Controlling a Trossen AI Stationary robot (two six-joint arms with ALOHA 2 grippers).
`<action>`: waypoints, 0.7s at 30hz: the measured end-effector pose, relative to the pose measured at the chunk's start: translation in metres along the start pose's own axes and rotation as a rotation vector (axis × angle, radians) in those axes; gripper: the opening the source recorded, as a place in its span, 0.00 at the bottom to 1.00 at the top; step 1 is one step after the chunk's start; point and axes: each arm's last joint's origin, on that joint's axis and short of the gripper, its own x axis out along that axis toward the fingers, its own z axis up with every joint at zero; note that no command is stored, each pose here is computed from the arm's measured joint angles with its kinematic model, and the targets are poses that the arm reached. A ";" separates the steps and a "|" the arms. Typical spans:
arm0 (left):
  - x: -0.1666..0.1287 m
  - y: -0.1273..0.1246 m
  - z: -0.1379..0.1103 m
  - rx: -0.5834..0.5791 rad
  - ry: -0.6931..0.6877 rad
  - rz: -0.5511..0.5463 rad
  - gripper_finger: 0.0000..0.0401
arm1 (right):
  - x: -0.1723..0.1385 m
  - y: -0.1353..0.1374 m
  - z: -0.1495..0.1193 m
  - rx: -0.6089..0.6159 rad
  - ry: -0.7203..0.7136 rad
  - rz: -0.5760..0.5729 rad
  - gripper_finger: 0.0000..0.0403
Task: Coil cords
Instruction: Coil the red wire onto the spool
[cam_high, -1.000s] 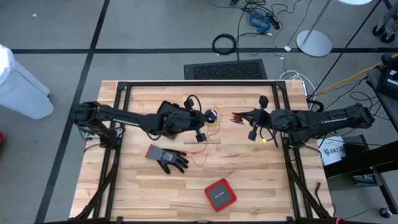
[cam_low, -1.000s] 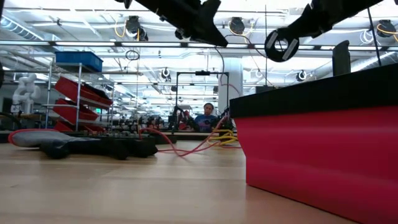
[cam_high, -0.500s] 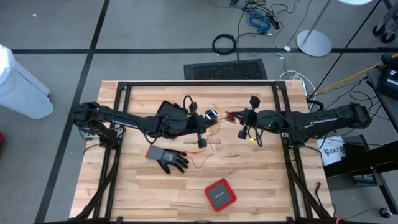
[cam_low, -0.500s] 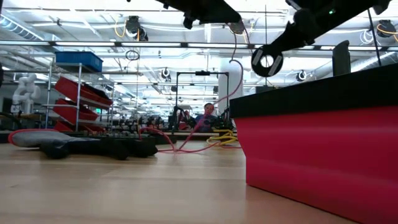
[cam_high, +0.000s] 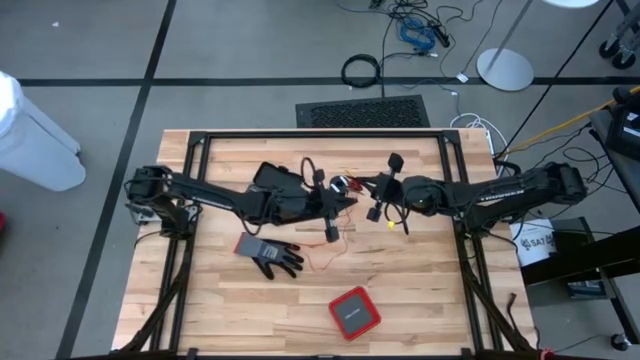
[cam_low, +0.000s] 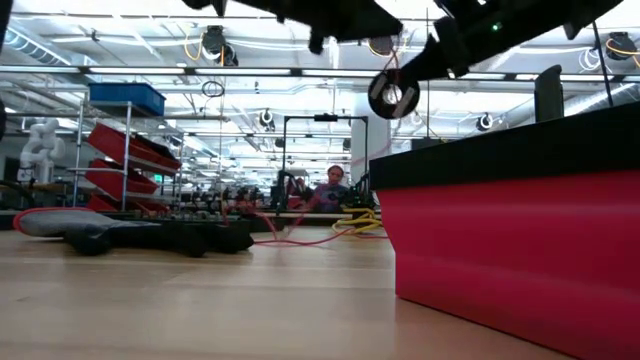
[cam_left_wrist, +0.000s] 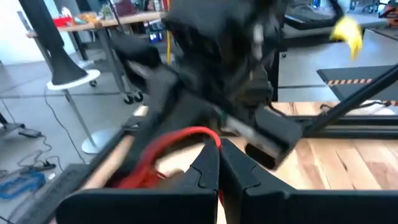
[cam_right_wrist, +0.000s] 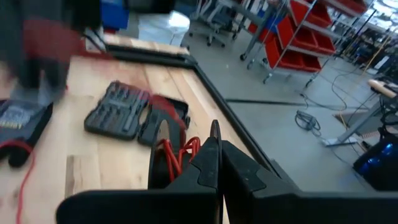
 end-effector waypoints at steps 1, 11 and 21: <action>0.004 -0.002 -0.006 -0.010 0.011 -0.003 0.00 | 0.001 0.000 0.001 0.009 -0.016 -0.001 0.00; 0.031 -0.003 -0.039 -0.052 -0.001 0.029 0.00 | -0.002 -0.004 0.011 0.076 -0.102 -0.004 0.00; 0.036 0.000 -0.055 -0.034 0.064 0.172 0.00 | -0.009 -0.010 0.023 0.147 -0.200 -0.013 0.00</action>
